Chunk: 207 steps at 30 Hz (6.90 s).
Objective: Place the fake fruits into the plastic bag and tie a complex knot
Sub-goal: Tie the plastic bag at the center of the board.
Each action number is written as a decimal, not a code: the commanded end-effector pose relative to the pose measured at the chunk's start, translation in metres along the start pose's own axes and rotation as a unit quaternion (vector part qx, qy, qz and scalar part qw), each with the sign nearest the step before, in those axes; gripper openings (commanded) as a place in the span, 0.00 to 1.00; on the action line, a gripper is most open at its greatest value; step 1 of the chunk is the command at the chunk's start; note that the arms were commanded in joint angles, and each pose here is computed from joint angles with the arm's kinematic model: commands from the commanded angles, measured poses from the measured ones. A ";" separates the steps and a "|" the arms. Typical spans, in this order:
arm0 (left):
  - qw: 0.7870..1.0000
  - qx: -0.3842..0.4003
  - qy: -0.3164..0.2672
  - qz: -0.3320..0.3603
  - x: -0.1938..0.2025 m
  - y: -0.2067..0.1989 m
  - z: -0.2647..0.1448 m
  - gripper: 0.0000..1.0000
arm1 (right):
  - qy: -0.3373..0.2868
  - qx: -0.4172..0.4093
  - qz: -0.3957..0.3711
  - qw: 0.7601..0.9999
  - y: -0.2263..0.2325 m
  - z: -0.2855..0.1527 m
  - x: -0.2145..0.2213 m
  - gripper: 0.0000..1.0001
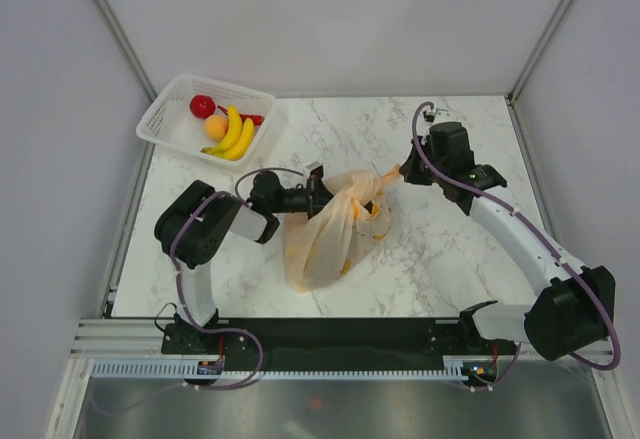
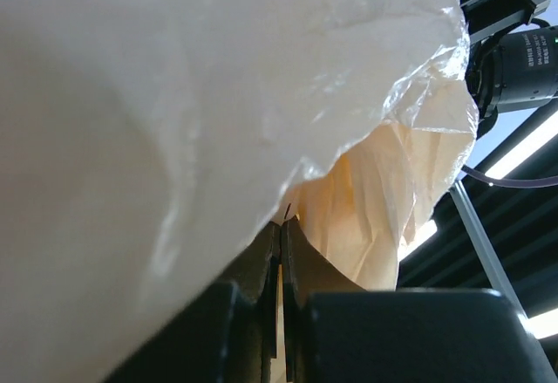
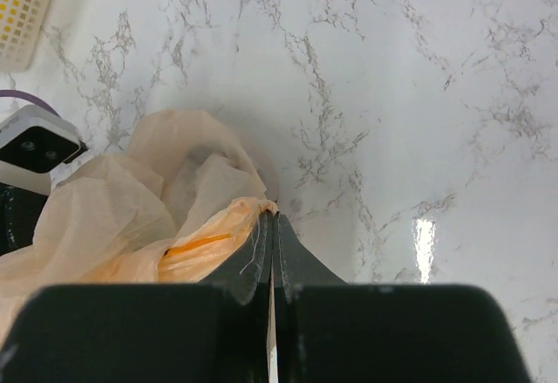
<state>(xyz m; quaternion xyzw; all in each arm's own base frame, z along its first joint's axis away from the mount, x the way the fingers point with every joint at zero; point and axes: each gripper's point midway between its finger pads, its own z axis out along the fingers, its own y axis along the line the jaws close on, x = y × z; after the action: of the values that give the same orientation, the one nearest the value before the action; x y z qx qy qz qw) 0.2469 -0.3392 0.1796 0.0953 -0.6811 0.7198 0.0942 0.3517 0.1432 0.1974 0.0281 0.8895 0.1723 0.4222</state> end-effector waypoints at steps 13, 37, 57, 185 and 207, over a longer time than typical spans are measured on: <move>0.917 -0.231 -0.094 0.311 -0.008 -0.027 -0.041 0.02 | -0.049 0.049 -0.024 0.997 -0.011 -0.012 -0.022 0.00; 0.544 -0.706 -0.333 0.307 -0.018 -0.001 -0.258 0.02 | -0.080 0.269 -0.010 0.960 -0.082 -0.002 -0.011 0.00; 0.586 -0.677 -0.294 0.336 -0.018 0.014 -0.238 0.02 | -0.174 -0.259 0.042 0.949 0.090 -0.025 -0.015 0.98; 0.736 -0.324 -0.495 0.329 -0.095 -0.033 -0.160 1.00 | -0.240 0.062 0.032 0.968 -0.006 0.057 -0.016 0.13; 0.690 -0.176 -0.686 0.146 -0.141 -0.012 -0.117 0.83 | -0.269 0.029 0.048 0.962 0.000 0.038 -0.022 0.15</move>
<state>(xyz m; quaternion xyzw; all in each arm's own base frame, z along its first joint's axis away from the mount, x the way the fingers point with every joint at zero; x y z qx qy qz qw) 0.3633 -0.2277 0.1201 0.3783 -0.7525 0.3039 -0.4452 0.3955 0.1449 0.1704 0.1262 0.7686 0.1246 0.6146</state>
